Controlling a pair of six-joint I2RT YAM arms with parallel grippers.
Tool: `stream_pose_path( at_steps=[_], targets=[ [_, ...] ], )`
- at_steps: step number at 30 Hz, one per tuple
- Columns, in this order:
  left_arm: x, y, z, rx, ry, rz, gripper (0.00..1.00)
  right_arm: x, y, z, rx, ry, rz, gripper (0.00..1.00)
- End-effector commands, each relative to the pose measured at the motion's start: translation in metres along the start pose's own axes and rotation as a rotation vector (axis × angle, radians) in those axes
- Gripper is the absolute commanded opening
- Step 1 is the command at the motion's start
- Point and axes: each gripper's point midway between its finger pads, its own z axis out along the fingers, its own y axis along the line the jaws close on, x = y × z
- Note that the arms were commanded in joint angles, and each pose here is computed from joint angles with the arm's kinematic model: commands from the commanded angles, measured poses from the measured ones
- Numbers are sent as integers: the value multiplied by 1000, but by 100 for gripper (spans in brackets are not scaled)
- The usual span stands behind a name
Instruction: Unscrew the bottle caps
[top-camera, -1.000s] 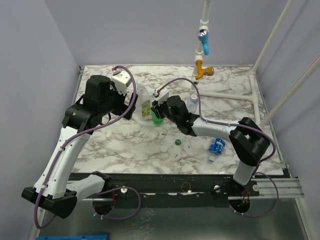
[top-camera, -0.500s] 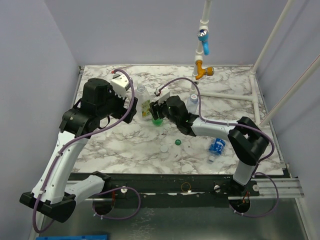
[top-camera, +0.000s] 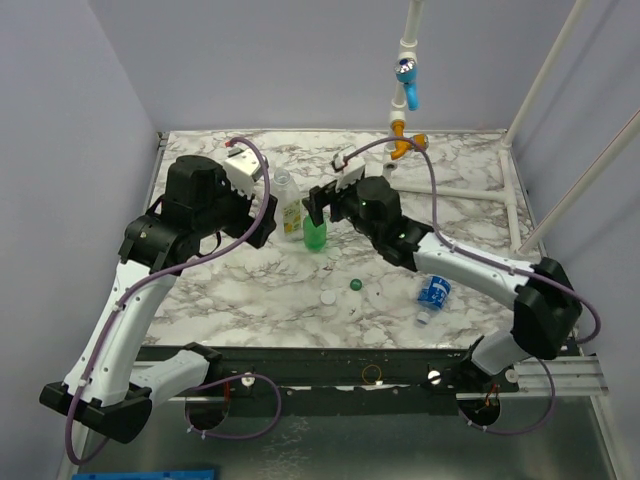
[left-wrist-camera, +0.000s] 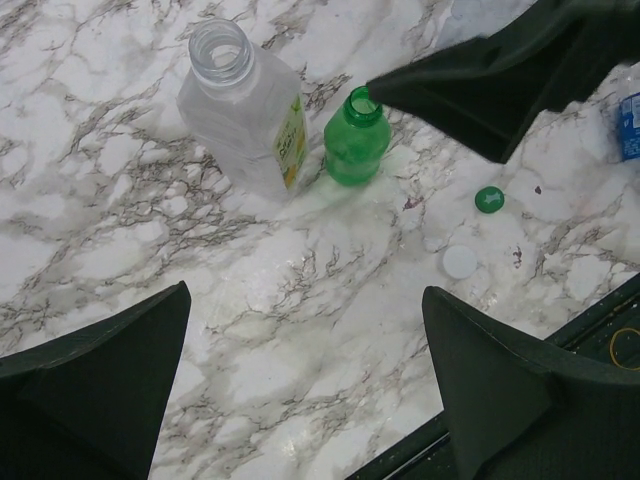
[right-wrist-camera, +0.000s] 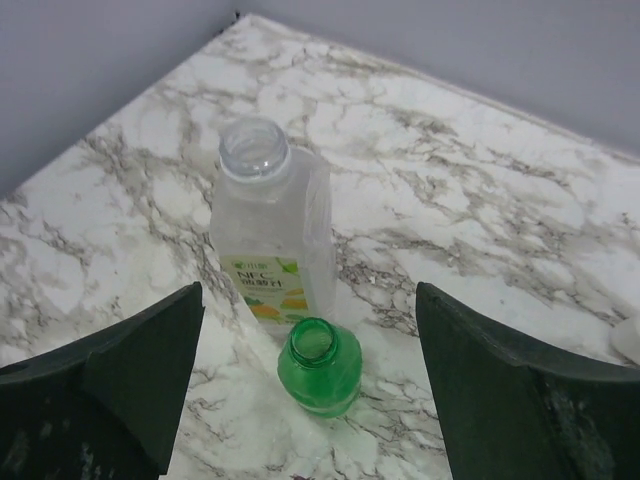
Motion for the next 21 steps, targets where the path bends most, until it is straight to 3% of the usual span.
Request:
stream_pose_path(
  at_steps=[1,10,21],
  targets=[
    [-11,-4,-7,26,-23,6,99,-48,-25,-39,107,-38,60,89],
    [-12,-15,-5,87,-23,-8,99,-14,-106,-88,320,110,109,89],
    [-13,-22,-7,128,-31,2,99,27,-142,-74,428,127,30,81]
  ],
)
